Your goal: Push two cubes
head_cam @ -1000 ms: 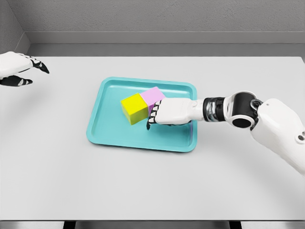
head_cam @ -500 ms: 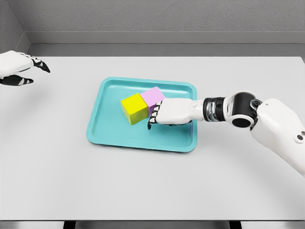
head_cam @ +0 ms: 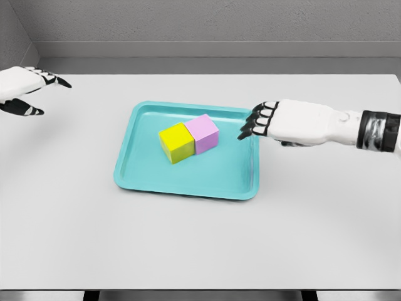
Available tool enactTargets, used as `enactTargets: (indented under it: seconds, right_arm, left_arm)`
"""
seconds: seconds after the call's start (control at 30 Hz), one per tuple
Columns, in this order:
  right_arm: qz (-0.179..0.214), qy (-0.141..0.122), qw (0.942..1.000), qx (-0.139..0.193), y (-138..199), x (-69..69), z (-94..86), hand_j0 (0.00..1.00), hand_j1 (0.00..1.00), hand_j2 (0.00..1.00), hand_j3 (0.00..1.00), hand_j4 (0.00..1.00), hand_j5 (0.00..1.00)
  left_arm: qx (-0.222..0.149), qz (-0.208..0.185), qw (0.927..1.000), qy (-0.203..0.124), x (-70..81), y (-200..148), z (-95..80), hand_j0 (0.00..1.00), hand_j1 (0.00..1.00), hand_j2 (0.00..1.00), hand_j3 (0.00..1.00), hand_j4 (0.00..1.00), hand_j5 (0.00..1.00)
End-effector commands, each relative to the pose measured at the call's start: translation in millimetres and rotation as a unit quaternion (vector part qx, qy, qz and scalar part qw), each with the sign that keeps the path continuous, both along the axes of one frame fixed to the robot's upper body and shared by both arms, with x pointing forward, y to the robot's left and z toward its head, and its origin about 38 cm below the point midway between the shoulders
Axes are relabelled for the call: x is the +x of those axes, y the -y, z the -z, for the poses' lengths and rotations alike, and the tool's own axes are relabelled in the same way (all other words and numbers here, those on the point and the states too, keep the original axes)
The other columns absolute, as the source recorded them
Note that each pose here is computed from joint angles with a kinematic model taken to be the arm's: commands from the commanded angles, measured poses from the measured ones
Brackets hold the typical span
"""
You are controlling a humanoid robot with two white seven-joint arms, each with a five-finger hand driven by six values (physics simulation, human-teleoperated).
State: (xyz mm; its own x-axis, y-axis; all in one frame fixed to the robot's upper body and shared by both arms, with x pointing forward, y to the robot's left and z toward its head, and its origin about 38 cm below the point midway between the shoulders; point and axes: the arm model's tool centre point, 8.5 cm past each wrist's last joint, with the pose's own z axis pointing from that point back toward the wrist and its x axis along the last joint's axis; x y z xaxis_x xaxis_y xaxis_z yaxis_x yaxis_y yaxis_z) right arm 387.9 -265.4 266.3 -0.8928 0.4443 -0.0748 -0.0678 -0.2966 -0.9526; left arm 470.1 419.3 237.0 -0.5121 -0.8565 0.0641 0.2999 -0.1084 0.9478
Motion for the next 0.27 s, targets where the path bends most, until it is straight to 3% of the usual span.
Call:
enactTargets:
  seconds: [0.0, 0.07, 0.13, 0.23]
  right_arm:
    - [0.038, 0.048, 0.9961, 0.063, 45, -5.1, -74.9, 1.0, 1.0, 1.0, 1.0, 1.0, 1.0]
    - [0.042, 0.004, 0.9953, 0.087, 49, -10.7, -50.2, 1.0, 1.0, 1.0, 1.0, 1.0, 1.0]
    - [0.051, -0.023, 0.9927, 0.107, 53, -17.3, -24.4, 1.0, 1.0, 1.0, 1.0, 1.0, 1.0]
    - [0.056, -0.039, 0.9917, 0.109, 54, -19.0, -11.6, 1.0, 1.0, 1.0, 1.0, 1.0, 1.0]
  left_arm:
    - [-0.021, 0.0, 0.9998, 0.002, -0.5, -1, -3.2, 1.0, 1.0, 1.0, 1.0, 1.0, 1.0]
    - [-0.019, -0.001, 0.9998, 0.001, -1.1, -2, -3.0, 1.0, 1.0, 1.0, 1.0, 1.0, 1.0]
    - [-0.017, -0.003, 0.9998, 0.001, -1.9, -4, -4.3, 1.0, 1.0, 1.0, 1.0, 1.0, 1.0]
    - [-0.017, -0.004, 0.9999, 0.0, -2.3, -5, -3.6, 1.0, 1.0, 1.0, 1.0, 1.0, 1.0]
